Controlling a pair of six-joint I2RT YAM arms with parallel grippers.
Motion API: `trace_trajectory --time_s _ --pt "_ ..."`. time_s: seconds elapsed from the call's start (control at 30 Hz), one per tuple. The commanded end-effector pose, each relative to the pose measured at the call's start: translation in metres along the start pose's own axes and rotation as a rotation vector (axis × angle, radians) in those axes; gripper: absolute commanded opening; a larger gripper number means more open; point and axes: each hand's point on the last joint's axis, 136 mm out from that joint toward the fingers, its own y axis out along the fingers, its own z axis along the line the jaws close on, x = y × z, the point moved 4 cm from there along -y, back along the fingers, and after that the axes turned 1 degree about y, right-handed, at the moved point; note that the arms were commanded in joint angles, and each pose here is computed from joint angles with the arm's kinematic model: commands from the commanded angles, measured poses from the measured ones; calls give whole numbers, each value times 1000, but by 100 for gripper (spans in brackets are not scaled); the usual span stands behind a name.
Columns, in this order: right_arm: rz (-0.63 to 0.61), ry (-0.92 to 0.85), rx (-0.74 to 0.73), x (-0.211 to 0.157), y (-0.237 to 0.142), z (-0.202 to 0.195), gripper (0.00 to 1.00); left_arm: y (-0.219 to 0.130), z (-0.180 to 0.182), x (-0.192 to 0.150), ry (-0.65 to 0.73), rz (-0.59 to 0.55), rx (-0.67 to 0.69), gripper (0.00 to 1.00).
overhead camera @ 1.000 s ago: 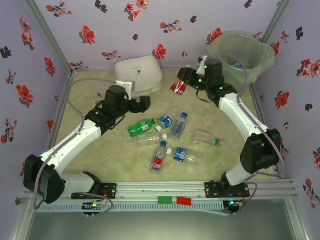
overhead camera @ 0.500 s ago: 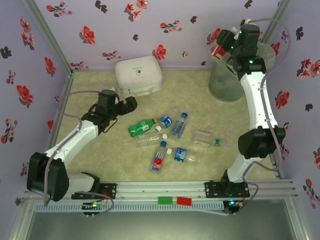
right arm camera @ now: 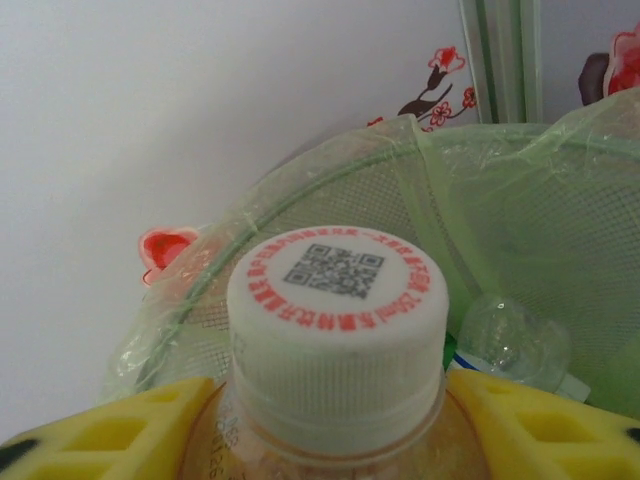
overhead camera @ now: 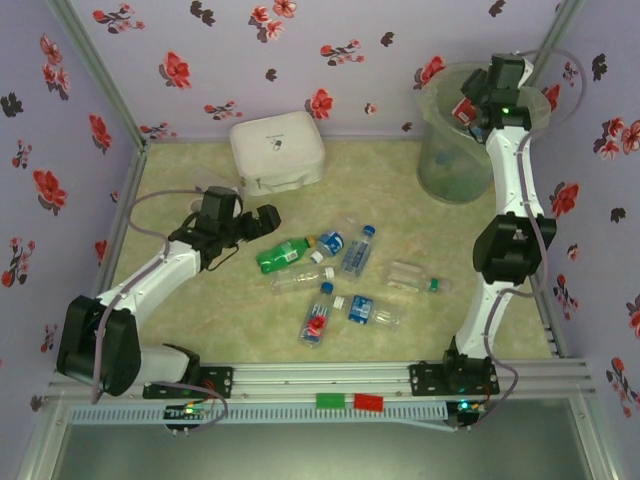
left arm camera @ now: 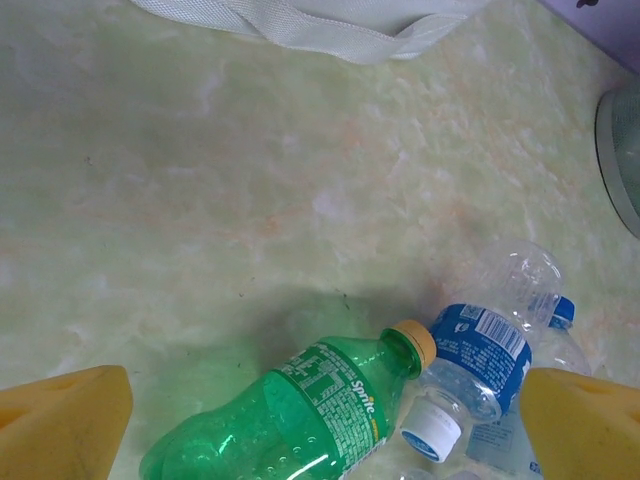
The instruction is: Put the plastic bottles in the bin
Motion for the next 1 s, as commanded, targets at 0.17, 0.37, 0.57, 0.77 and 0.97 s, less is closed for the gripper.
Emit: trace_trajectory --time_s 0.17,0.37,0.57,0.77,0.97 --pt "-52 -20 23 23 -20 10 99 0 -7 3 59 29 -7 100" --pt "-51 -86 72 31 -57 22 100 4 -8 4 56 38 -8 100" --pt "80 -240 139 -14 -110 40 100 -2 -19 18 82 -18 -46 100" --pt "283 -339 167 -95 -169 33 99 -5 -32 35 97 -89 -94 100" --pt "531 -335 122 -186 -212 1 100 -2 -38 43 93 -140 -126 100"
